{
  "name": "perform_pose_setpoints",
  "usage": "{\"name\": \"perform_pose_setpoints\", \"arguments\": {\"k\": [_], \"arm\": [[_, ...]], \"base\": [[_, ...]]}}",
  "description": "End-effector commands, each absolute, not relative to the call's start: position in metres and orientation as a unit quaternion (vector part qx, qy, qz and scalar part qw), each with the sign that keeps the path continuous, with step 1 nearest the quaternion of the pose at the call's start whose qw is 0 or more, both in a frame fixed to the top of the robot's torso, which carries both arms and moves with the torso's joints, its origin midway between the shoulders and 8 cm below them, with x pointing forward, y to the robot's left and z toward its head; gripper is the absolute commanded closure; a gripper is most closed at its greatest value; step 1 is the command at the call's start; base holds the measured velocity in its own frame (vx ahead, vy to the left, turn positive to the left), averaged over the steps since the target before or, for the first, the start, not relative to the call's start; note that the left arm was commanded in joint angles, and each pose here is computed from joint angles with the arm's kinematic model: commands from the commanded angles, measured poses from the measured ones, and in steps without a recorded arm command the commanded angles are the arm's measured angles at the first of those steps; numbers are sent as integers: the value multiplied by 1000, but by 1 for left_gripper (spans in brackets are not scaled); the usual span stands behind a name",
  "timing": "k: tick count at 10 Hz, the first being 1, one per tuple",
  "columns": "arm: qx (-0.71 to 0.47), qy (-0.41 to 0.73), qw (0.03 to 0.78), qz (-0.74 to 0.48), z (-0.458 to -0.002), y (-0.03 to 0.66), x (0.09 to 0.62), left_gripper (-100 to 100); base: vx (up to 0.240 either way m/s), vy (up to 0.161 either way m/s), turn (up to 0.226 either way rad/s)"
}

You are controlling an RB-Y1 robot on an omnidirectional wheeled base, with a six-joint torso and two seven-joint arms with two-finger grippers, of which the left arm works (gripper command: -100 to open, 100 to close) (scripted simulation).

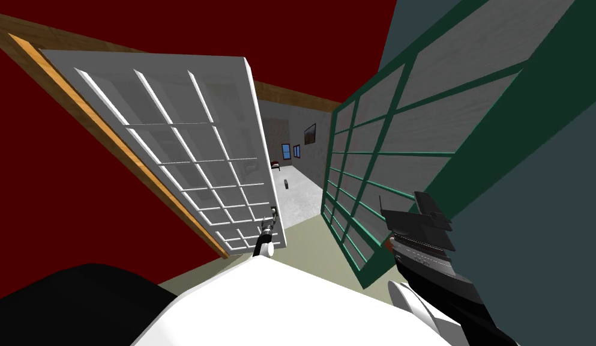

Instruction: Pull the door open

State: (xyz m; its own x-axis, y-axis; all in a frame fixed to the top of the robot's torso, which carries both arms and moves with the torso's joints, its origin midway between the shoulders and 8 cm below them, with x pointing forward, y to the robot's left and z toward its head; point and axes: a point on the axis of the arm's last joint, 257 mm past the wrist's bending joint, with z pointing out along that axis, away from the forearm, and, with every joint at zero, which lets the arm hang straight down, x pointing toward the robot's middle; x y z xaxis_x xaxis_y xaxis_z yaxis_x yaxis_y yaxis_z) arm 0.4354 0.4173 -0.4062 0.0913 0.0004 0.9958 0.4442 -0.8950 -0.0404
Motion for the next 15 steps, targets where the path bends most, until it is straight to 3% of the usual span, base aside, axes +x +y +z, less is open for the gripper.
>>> {"name": "perform_pose_setpoints", "arguments": {"k": [1, 7, 15], "arm": [[-714, -151, 163, -664, -405, 410, 432, -100], [-699, -137, 142, -687, -402, 390, 420, -100], [-692, -161, 162, -685, -398, 465, 390, -100]], "base": [[-134, 8, -76], [-130, 36, -117], [166, 14, -79]]}}
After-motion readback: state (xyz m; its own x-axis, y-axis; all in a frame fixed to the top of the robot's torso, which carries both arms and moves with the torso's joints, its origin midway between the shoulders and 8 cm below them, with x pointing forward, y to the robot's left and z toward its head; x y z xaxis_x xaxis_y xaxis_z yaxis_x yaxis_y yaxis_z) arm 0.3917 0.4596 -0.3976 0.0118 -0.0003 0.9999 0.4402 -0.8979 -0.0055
